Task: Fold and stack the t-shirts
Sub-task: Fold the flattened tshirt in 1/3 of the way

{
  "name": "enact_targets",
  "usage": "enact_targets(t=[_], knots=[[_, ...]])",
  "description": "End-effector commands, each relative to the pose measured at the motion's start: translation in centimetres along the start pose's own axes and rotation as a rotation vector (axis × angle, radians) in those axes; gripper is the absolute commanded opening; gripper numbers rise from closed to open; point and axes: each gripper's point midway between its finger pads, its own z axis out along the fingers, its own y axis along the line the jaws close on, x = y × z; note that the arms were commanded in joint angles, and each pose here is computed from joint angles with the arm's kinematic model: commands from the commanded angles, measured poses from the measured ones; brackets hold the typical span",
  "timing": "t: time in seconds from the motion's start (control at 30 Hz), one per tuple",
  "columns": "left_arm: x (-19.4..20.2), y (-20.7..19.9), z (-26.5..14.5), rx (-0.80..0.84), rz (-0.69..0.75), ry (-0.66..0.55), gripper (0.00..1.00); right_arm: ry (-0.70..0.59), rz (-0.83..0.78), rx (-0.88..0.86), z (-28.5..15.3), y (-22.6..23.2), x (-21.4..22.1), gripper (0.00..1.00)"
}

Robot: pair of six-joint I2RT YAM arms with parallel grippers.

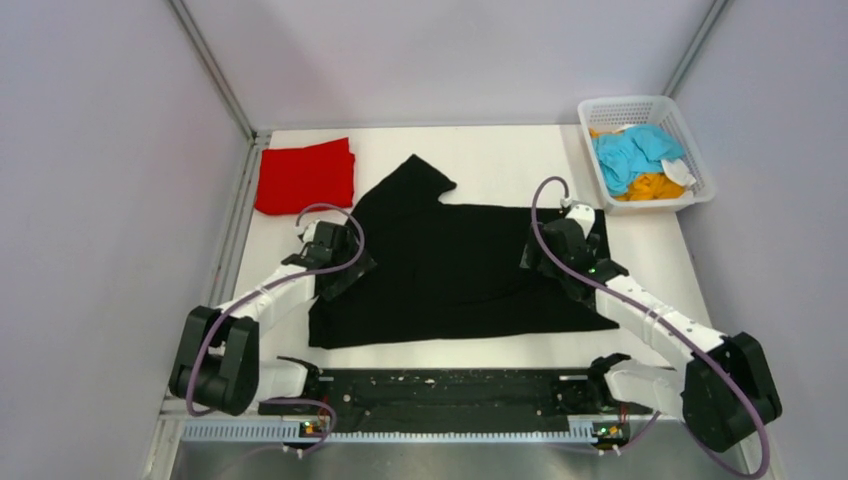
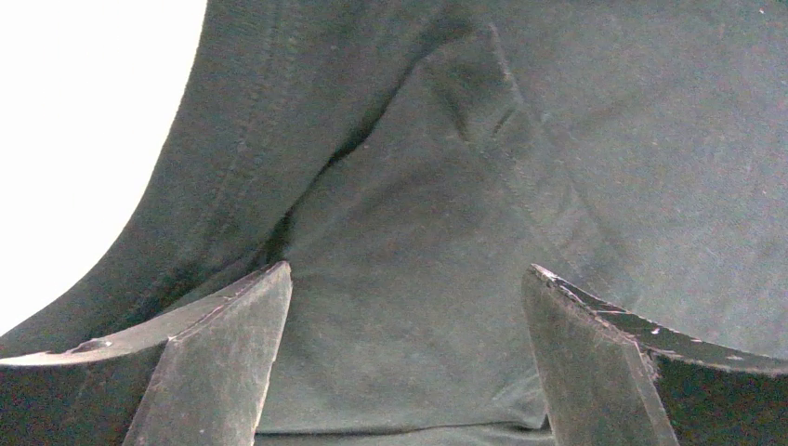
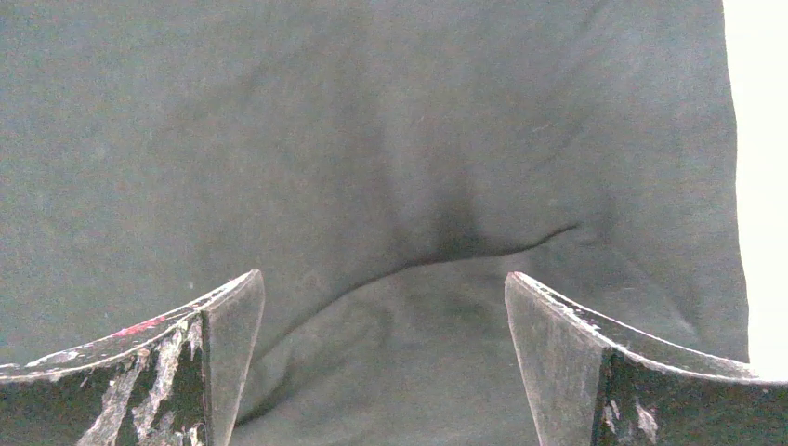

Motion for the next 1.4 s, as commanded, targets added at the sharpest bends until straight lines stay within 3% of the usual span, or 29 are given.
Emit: enact_targets(t=[0.0,0.1,0.2,0.57,0.67,0.8,0.9,1.03,1.17,1.37], knots=[[1.3,6.8,-0.5,-0.235,-0.027,-0.016,0.99,-0.181,0.095,0.072,-1.7,-1.3,-3.8,0.99],[1.1,8.2,-0.6,-0.258,-0.065,-0.015,0.99,-0.224,0.123,0.094,-2.3,-2.3,-4.0,0.99],[0.4,7.3,-0.7,-0.201,-0.089,-0.006,0.99,-0.269,0.151,0.060,-2.8,-2.2,-4.5,0.99],[-3.1,6.9,-2.8,-0.226,-0.107,-0.080,0.99,-0.348,0.153,0.019,-4.2,-2.4,-5.4,0.99],[-4.7,2.5,-4.6,-0.028,-0.051,-0.086,0.99,-0.350,0.147,0.013,-4.3,-2.3,-5.5,0.99],[-8.3,-6.8,-8.0,0.312,0.099,-0.188,0.99,-0.341,0.141,-0.007,-4.3,-1.9,-5.4,0.99],[-10.4,-12.9,-9.2,0.394,0.243,-0.222,0.99,-0.338,0.134,-0.003,-4.2,-2.0,-5.3,0.99],[-13.6,-18.3,-4.7,0.335,0.382,-0.219,0.99,-0.331,0.123,0.015,-4.0,-2.4,-4.9,0.99],[-18.9,-21.7,-0.1,0.200,0.412,-0.278,0.99,-0.320,0.114,0.034,-3.7,-2.9,-4.2,0.99],[-24.0,-25.8,8.0,0.142,0.458,-0.384,0.99,-0.300,0.093,0.071,-3.1,-3.4,-3.7,0.99]])
